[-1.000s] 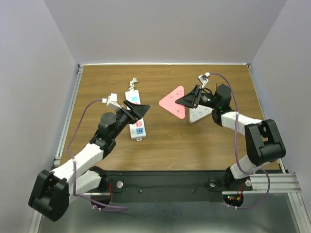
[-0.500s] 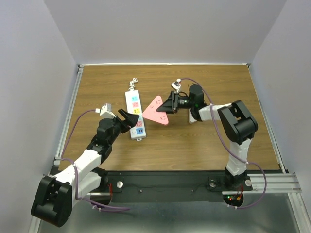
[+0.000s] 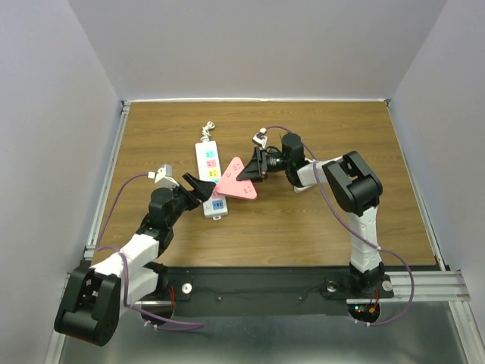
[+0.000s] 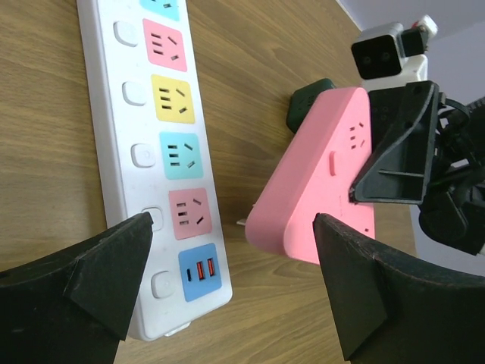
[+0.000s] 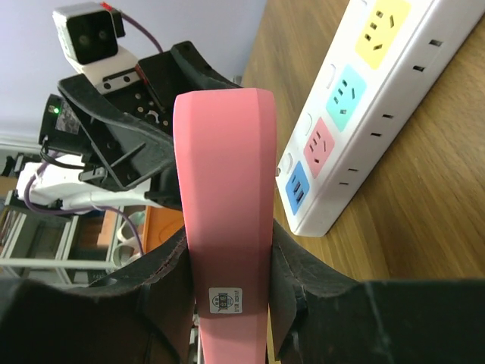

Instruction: Insert the plug

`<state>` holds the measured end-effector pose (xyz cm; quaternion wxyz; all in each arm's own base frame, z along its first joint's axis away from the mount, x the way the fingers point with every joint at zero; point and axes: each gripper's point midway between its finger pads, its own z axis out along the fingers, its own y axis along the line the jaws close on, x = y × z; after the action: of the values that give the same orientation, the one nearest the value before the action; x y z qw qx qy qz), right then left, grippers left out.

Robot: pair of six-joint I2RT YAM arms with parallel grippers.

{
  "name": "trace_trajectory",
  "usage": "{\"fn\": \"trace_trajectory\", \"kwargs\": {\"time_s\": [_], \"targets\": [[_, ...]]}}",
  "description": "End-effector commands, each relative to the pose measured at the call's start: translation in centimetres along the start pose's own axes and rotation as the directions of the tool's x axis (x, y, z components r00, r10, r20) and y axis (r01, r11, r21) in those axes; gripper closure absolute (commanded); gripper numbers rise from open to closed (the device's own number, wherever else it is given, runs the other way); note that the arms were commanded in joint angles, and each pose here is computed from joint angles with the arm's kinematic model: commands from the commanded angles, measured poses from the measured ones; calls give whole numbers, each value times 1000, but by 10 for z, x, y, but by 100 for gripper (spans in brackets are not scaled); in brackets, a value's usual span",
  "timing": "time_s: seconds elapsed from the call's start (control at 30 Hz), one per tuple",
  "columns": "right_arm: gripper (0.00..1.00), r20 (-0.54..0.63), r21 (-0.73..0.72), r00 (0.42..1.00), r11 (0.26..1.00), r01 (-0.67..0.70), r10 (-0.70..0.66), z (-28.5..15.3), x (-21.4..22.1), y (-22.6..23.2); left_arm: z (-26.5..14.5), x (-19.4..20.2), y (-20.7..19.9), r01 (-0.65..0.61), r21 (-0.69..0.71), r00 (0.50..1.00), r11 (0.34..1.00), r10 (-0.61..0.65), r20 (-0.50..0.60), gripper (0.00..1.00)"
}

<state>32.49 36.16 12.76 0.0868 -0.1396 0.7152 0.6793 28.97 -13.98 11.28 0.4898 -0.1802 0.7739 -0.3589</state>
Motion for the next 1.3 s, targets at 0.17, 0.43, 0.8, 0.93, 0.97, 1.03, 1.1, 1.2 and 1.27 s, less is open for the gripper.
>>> {"fn": "trace_trajectory", "kwargs": {"time_s": [0.17,0.43,0.8,0.93,0.97,1.03,1.1,1.2,1.27], "targets": [[99,-76,-65,996,997,49,-53,19,7,5,-2,-2,-8,-16,85,1000,996,15,17,1],[100,-59,-59,997,997,52,-55,25,-1,-2,3,4,1,-15,66,1000,998,15,1,1],[100,-47,-49,998,998,36,-38,30,-7,-14,9,8,10,-11,39,1000,999,12,-16,1],[100,-47,-40,999,999,24,-26,30,-4,-20,11,9,12,-13,30,1000,999,14,-18,1],[100,-44,-38,999,999,23,-24,30,-5,-21,11,9,13,-14,29,1000,999,14,-19,1],[100,-44,-35,999,999,17,-19,31,-4,-25,12,10,13,-16,30,999,999,17,-29,1],[100,-37,-31,999,999,19,-20,31,-5,-27,13,11,13,-17,29,999,999,18,-30,1],[100,-33,-28,999,999,21,-22,32,-5,-28,13,10,14,-18,26,999,1000,19,-29,1],[100,-31,-27,999,999,21,-22,33,-6,-31,14,10,15,-19,25,999,1000,20,-30,1]]}}
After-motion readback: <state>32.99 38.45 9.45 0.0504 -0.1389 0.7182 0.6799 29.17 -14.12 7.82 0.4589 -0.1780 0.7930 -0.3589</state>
